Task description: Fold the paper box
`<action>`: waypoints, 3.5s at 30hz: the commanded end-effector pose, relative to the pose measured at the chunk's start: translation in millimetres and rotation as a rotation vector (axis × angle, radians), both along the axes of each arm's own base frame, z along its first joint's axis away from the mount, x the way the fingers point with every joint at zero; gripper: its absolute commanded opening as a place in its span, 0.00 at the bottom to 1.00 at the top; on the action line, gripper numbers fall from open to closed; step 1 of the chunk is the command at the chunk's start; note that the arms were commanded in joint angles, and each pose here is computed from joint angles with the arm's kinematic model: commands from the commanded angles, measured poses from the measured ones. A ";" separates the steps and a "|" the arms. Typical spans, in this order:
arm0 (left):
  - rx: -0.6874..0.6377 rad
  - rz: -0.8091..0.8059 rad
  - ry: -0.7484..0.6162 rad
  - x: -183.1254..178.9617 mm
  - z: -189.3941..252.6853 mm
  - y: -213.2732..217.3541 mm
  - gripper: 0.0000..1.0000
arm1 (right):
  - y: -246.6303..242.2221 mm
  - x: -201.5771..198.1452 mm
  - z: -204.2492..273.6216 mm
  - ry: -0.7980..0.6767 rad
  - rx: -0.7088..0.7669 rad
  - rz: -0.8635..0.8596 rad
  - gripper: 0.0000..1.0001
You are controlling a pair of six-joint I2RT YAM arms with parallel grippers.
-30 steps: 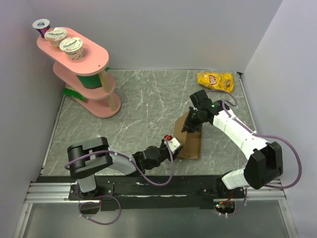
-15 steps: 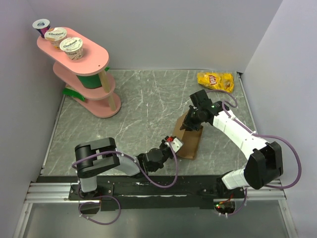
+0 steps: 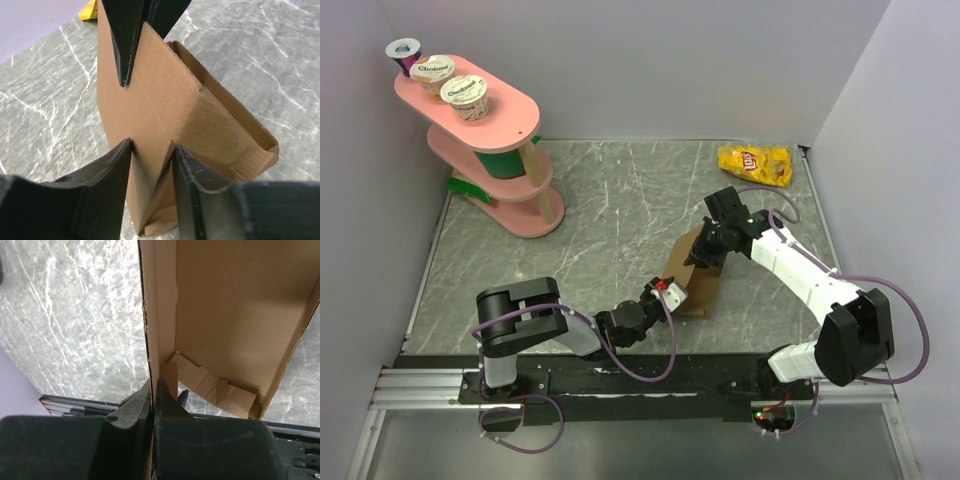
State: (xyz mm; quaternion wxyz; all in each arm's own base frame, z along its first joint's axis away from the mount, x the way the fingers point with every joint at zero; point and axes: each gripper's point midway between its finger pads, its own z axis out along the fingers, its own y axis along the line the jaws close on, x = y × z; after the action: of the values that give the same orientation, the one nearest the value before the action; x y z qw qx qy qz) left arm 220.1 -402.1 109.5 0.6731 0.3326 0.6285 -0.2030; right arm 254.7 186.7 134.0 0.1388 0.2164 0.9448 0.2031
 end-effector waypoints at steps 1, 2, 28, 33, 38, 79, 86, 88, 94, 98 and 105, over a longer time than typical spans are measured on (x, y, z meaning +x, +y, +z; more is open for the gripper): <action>-0.086 -0.054 -0.008 -3.8 17.1 -8.1 0.45 | -11.5 -41.6 -18.3 0.126 -0.054 0.047 0.00; -0.070 -0.057 -0.002 -4.6 13.7 -7.2 0.51 | -13.5 -40.2 -16.9 0.106 -0.062 0.047 0.00; -0.106 -0.410 0.331 -100.8 57.7 26.1 0.91 | -32.0 -38.0 -42.6 -0.064 0.044 -0.275 0.00; -0.080 -0.353 0.386 -86.2 83.8 9.9 0.96 | -32.1 -40.4 -43.9 -0.096 0.069 -0.371 0.00; -0.032 -0.303 0.396 -73.3 90.9 -5.9 0.94 | -25.5 -37.2 -42.0 -0.126 0.111 -0.432 0.00; 0.349 0.063 0.141 -38.0 24.9 8.9 0.02 | -7.4 -30.6 -48.1 -0.155 0.109 -0.404 0.19; 0.405 0.029 0.107 -40.5 14.4 16.8 0.01 | -32.6 -24.9 -13.9 -0.304 0.002 -0.362 0.86; 0.418 0.018 0.093 -41.5 12.3 18.2 0.01 | -38.2 -25.3 1.1 -0.345 -0.010 -0.342 0.90; 0.455 -0.013 0.066 -44.1 5.0 27.3 0.01 | -75.6 -27.4 43.1 -0.533 -0.116 -0.291 1.00; 0.473 -0.042 0.052 -45.2 4.9 33.8 0.01 | -92.6 -11.0 69.6 -0.728 -0.161 -0.163 1.00; 0.459 -0.091 0.069 -37.5 9.6 54.6 0.01 | -88.0 5.2 67.3 -0.865 -0.312 0.230 0.96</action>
State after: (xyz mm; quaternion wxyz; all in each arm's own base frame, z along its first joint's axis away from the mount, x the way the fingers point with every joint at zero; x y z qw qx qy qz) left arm 180.8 -359.6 117.4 0.5584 0.4846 0.6687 -0.0788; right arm 250.4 85.9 201.8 0.5012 0.1564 0.8337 0.1711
